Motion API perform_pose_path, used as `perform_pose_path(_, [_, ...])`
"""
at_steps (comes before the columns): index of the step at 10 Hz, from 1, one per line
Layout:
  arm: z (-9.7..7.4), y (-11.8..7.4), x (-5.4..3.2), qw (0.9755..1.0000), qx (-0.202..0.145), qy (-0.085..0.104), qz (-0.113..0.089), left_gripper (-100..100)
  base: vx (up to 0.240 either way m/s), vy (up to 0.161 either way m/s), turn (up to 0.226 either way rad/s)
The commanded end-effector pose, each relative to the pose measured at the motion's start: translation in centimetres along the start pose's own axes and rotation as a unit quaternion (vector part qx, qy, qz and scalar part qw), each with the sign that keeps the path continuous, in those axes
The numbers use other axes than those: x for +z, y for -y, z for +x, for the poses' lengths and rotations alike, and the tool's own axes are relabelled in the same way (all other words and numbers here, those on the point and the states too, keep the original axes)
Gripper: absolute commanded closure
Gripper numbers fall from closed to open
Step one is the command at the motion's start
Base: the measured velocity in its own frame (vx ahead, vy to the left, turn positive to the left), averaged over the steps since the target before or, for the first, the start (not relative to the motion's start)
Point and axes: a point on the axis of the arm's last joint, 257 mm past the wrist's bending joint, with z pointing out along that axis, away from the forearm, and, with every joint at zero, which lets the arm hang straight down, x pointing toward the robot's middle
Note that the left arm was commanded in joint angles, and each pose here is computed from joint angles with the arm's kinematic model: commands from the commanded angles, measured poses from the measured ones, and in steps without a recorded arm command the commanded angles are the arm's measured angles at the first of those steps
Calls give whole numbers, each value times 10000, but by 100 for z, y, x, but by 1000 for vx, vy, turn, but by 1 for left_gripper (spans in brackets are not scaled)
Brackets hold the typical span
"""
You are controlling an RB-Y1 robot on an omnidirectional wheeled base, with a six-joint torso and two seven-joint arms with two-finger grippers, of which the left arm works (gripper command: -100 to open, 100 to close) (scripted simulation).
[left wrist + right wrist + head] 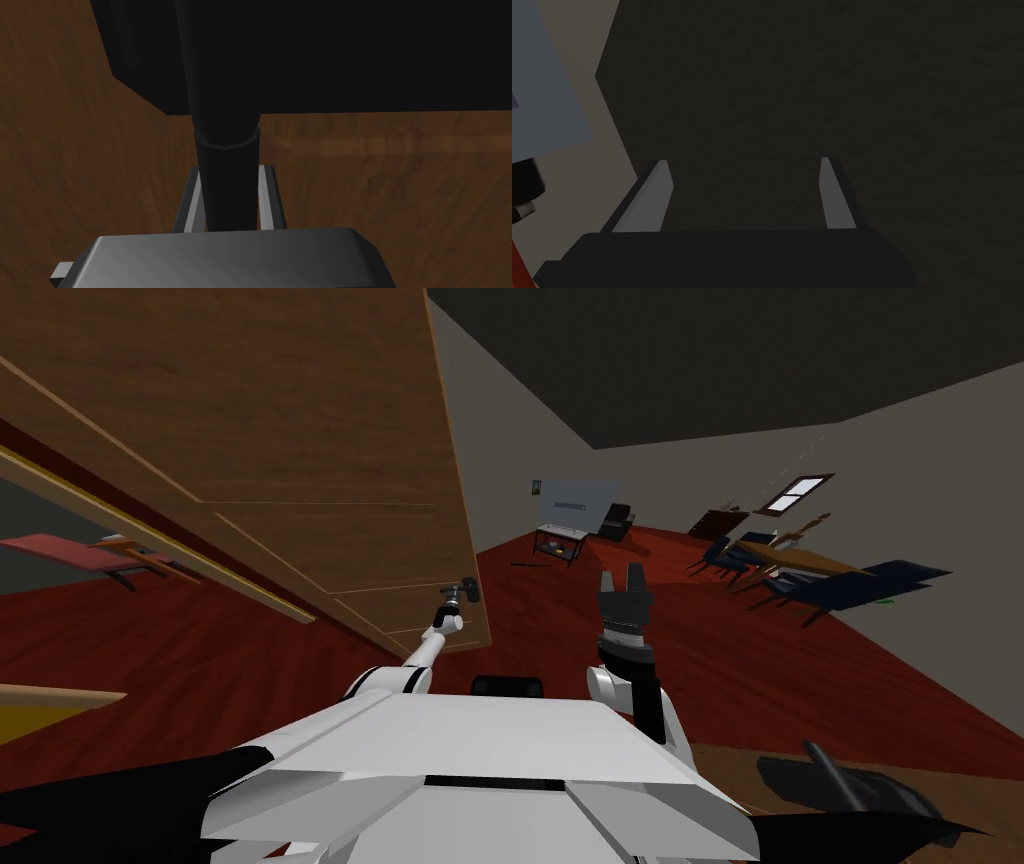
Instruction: Push the door open
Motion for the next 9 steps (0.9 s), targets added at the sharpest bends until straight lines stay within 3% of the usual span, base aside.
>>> perform_pose_path(1, [-65,24,20,10000,-15,72,24,100,169,-134,76])
perform_pose_path(4, [-201,-24,8,9998,0,182,-11,100,136,-49,49])
perform_pose_path(9, [-593,6,19,9985,-8,548,15,100,187,-58,58])
